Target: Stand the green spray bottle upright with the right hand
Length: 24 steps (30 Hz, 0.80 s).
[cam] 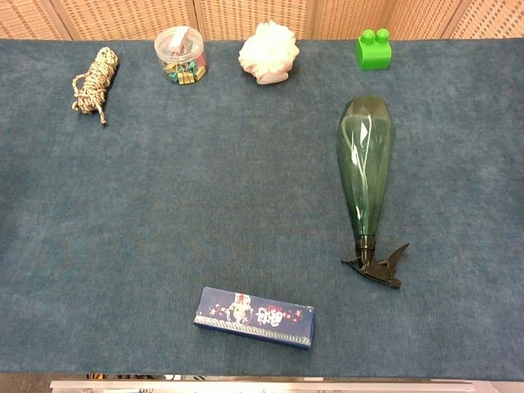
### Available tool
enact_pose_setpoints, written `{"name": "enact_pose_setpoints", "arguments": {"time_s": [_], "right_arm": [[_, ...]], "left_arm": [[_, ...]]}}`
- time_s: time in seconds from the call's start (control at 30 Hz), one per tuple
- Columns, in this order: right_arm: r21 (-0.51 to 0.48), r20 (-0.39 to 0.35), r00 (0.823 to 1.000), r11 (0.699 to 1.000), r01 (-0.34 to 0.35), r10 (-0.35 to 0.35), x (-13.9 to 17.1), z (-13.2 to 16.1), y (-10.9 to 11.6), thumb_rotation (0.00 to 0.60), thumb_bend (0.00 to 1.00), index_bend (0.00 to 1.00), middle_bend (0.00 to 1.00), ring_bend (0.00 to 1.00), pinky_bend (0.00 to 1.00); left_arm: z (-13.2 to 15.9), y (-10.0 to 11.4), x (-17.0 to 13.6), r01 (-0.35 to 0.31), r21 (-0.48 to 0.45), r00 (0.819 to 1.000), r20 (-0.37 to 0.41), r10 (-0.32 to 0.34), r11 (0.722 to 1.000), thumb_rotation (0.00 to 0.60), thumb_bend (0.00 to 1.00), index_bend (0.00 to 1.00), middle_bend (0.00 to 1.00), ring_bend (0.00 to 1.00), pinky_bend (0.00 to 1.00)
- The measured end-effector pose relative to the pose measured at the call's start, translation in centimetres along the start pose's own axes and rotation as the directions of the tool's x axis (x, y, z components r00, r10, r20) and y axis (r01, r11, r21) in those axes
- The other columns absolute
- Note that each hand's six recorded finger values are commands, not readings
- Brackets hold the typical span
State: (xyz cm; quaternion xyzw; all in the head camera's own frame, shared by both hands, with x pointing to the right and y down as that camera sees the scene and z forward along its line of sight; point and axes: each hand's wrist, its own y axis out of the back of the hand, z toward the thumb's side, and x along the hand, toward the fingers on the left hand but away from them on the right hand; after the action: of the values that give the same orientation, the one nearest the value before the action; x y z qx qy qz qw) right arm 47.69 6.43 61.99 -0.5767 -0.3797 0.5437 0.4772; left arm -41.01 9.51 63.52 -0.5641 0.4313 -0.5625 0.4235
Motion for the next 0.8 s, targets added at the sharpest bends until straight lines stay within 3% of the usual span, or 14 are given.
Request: {"name": "enact_pose_setpoints", "arguments": {"time_s": [0.47,0.67,0.8], "right_arm": [[-0.002,-0.047,0.998,1.000,0.028,-0.028,-0.2,1.1,0.3,0.600,0.00,0.01,0.07,0.04,0.16],[0.058,-0.150,0.986,0.995,0.085,-0.075,-0.8,3.0,0.7,0.600,0.00,0.01,0.07,0.03,0.15],[0.133,-0.241,0.967,0.984,0.121,-0.086,-2.0,4.8,1.0,0.600,0.00,0.01,0.07,0.02,0.11]], "left_arm": [[-0.5,0.1,-0.3,-0.007,-0.008,1.000,-0.021,0.007,1.000,0.600,0.00,0.13,0.14,0.03,0.16],[-0.7,0.6,-0.5,-0.027,-0.015,0.999,-0.028,0.026,1.000,0.600,0.00,0.13,0.14,0.03,0.16],[-0.5,0.7,-0.9,-0.029,-0.024,1.000,-0.013,0.029,0.999,0.600,0.00,0.13,0.14,0.03,0.16]]}}
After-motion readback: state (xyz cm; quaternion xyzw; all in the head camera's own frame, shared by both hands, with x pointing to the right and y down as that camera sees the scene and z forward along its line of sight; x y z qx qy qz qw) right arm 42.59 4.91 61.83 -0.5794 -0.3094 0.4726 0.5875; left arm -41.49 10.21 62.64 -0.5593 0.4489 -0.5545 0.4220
